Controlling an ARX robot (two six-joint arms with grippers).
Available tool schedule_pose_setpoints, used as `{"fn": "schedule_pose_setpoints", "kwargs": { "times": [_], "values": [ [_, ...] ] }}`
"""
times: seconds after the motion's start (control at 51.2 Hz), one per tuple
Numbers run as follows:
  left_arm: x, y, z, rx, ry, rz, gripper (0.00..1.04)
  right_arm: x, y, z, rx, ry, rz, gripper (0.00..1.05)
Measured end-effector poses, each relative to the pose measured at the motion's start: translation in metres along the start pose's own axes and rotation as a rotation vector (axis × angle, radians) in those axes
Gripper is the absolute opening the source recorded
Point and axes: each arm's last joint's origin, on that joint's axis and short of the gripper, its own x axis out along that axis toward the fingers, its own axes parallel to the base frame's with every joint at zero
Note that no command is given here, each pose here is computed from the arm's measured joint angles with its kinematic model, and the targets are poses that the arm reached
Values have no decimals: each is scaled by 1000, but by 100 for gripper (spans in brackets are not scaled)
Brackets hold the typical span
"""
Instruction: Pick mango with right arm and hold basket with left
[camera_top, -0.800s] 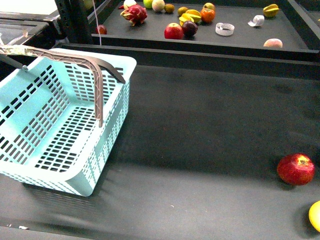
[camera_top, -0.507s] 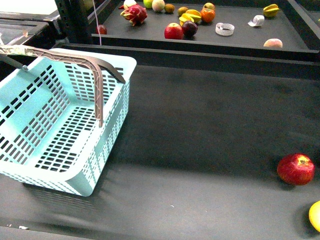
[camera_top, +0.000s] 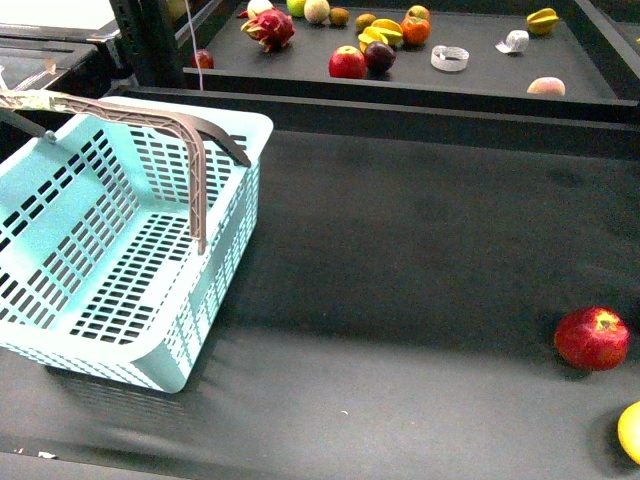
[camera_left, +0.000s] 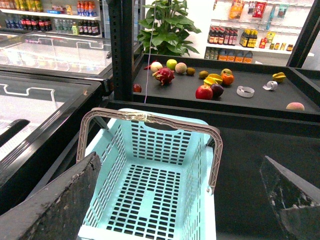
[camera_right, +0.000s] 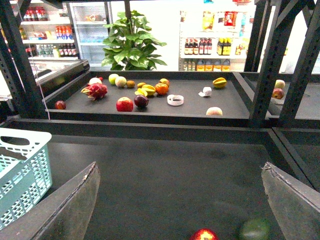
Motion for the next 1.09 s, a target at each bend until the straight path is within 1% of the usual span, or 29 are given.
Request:
{"fn": "schedule_pose_setpoints", "kwargs": {
  "times": [0.273,0.293,0.371,0.41,0.429,0.468,0.488,0.546,0.663,0.761,0.82,0.937,1.093],
  "values": [
    [0,0,0,0,0,7,97,0,0,0,0,0,0,96],
    [1,0,0,0,-8,48,97,0,0,0,0,0,0,96],
    [8,-3,11,-30,-100,306,97,0,0,0,0,0,0,96],
    [12,-4,14,-51,-120,400,97,0,0,0,0,0,-1,96],
    [17,-3,14,-62,-123,471,97,0,0,0,0,0,0,96],
    [23,-2,13,-77,-123,532,97,0,0,0,0,0,0,96],
    [27,-2,12,-85,-121,540,97,0,0,0,0,0,0,96],
    [40,-1,9,-104,-99,549,97,0,0,0,0,0,1,96],
    [76,-6,5,-159,-39,509,97,0,0,0,0,0,0,96],
    [107,-11,-7,-225,61,475,97,0,0,0,0,0,0,96],
    [134,-15,-17,-310,128,450,97,0,0,0,0,0,0,96],
    [166,-20,-25,-442,162,427,97,0,0,0,0,0,0,96],
    [203,-27,-35,-576,203,383,97,0,0,0,0,0,0,96]
  ]
}}
